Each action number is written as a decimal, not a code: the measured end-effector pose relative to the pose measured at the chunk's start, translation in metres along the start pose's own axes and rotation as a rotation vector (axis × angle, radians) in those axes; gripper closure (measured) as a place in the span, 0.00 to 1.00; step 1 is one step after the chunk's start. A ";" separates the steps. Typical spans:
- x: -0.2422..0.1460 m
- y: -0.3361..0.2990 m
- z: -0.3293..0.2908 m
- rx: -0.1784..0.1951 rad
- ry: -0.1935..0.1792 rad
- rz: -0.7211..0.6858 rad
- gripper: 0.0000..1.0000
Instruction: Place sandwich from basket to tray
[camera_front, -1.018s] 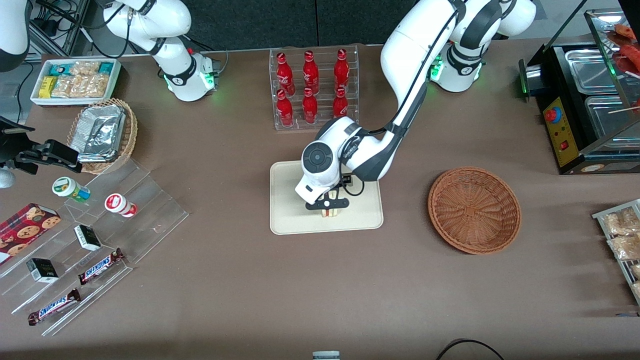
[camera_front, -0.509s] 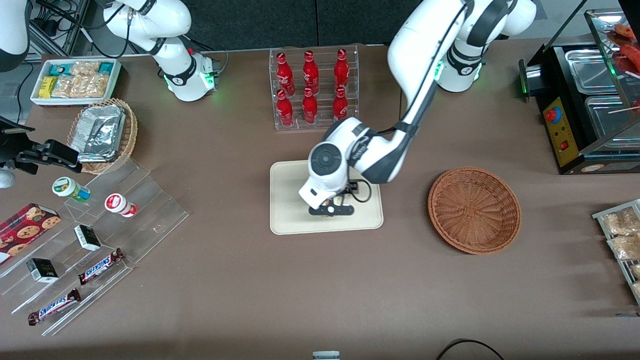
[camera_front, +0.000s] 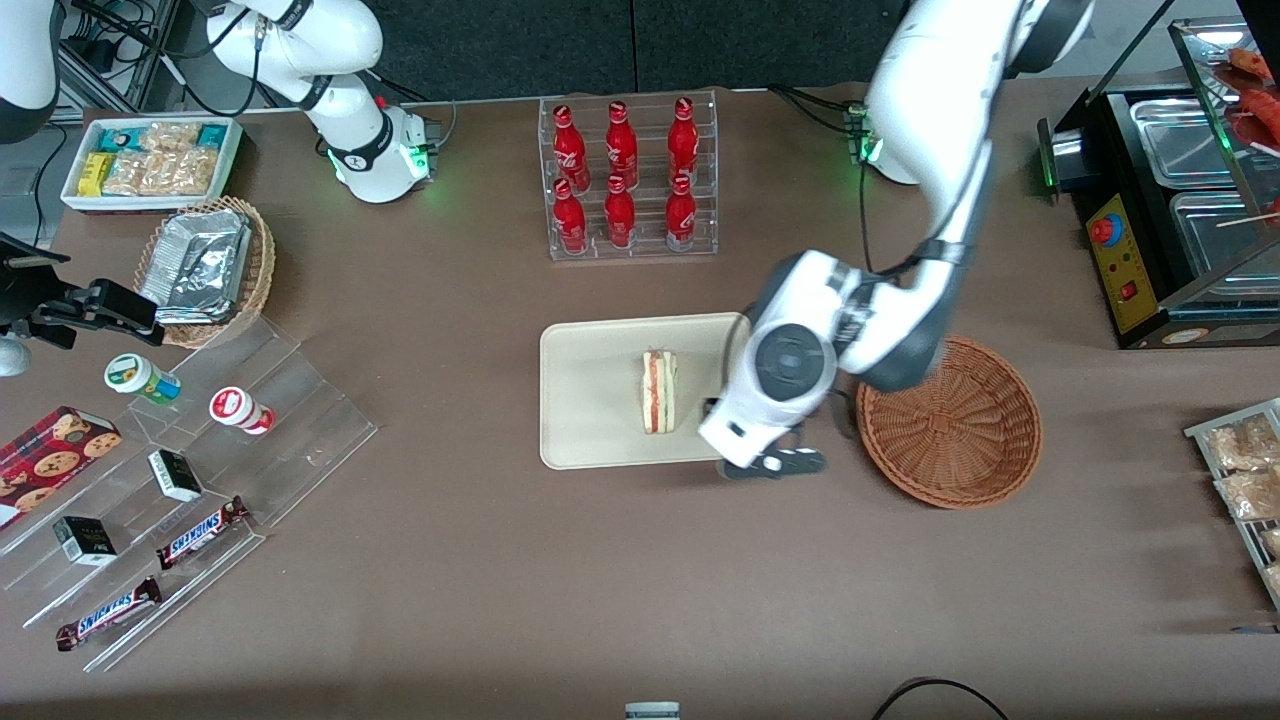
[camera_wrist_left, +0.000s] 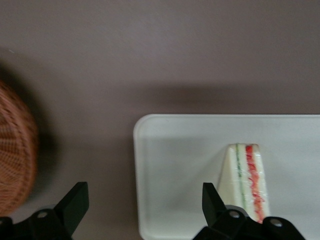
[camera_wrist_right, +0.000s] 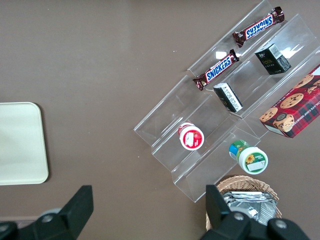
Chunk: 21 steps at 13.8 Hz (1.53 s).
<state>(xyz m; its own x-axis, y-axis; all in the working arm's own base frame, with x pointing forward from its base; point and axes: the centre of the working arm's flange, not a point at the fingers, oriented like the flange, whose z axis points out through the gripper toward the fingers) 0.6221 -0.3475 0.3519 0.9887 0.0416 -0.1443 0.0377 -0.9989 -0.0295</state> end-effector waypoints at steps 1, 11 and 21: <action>0.007 -0.024 -0.012 -0.006 0.000 0.003 0.00; 0.006 -0.199 -0.064 -0.043 -0.005 0.049 0.00; -0.082 -0.275 -0.144 -0.052 -0.030 0.014 0.00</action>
<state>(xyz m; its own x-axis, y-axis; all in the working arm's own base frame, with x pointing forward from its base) 0.5511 -0.0793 0.5139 0.9844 0.0274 -0.1736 0.0321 -0.9992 0.0242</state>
